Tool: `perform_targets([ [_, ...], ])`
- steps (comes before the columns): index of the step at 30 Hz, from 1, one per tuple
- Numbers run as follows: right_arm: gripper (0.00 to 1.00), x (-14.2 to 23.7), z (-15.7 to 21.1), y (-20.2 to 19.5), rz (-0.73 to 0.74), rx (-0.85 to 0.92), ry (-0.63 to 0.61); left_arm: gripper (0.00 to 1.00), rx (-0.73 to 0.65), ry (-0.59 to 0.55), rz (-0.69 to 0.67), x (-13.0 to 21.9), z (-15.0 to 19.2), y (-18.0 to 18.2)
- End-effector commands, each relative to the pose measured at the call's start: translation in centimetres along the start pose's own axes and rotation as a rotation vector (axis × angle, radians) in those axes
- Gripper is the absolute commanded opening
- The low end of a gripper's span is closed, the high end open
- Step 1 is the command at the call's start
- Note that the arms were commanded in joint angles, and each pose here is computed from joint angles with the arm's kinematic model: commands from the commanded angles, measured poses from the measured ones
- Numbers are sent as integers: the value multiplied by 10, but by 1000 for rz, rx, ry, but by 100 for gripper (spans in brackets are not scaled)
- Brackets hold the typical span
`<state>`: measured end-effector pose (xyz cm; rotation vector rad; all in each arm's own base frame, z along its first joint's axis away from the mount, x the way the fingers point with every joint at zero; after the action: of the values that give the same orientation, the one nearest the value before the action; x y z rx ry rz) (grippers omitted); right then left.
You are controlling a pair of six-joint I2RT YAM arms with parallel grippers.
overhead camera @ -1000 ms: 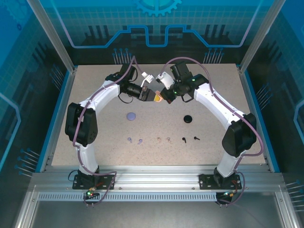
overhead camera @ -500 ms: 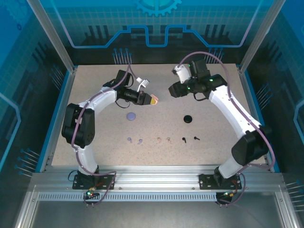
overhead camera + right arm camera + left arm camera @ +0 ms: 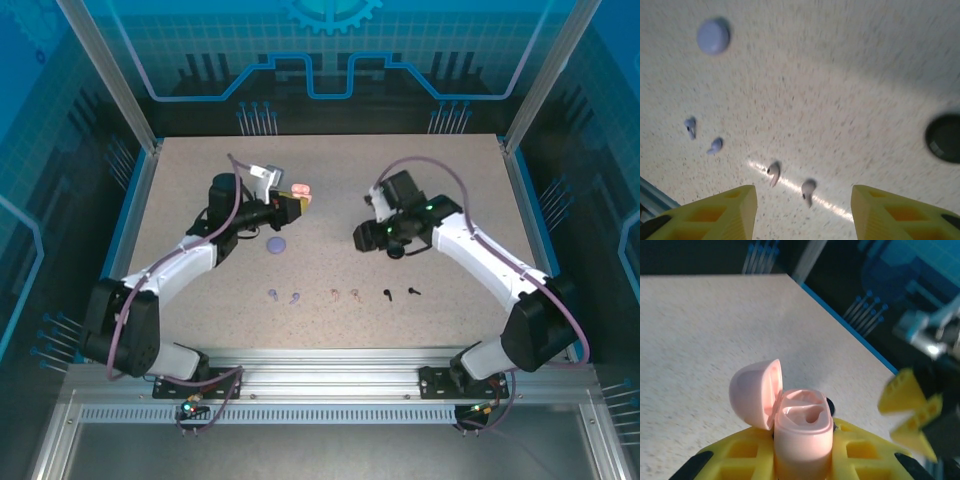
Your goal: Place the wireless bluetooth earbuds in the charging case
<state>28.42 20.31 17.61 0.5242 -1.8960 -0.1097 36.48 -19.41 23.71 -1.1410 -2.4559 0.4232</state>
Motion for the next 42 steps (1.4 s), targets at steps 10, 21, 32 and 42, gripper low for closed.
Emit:
perform_targets([
  [10,52,-64,53,27,105,18,160,0,-278,-455,-144,58,-81,-31],
  [21,44,-112,65,50,189,170,276,0,-296,-493,-112,66,-94,-50],
  [32,37,-132,75,49,209,212,333,0,-293,-485,-93,68,-100,-58],
  [42,36,-141,82,50,255,255,372,0,-290,-477,-91,67,-101,-59],
])
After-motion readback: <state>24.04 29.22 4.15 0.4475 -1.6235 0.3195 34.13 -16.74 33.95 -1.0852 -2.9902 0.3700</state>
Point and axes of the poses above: each hand's point on the last joint's axis, 136 mm out from that joint toward the fingers, its own x axis back along the fingers, its own y axis along the line the jaws close on, z = x × y, the point moved 2 cm from there along x, back along the fingers, and after that the axes turned 1 degree about -x, right-handed, at the moved point
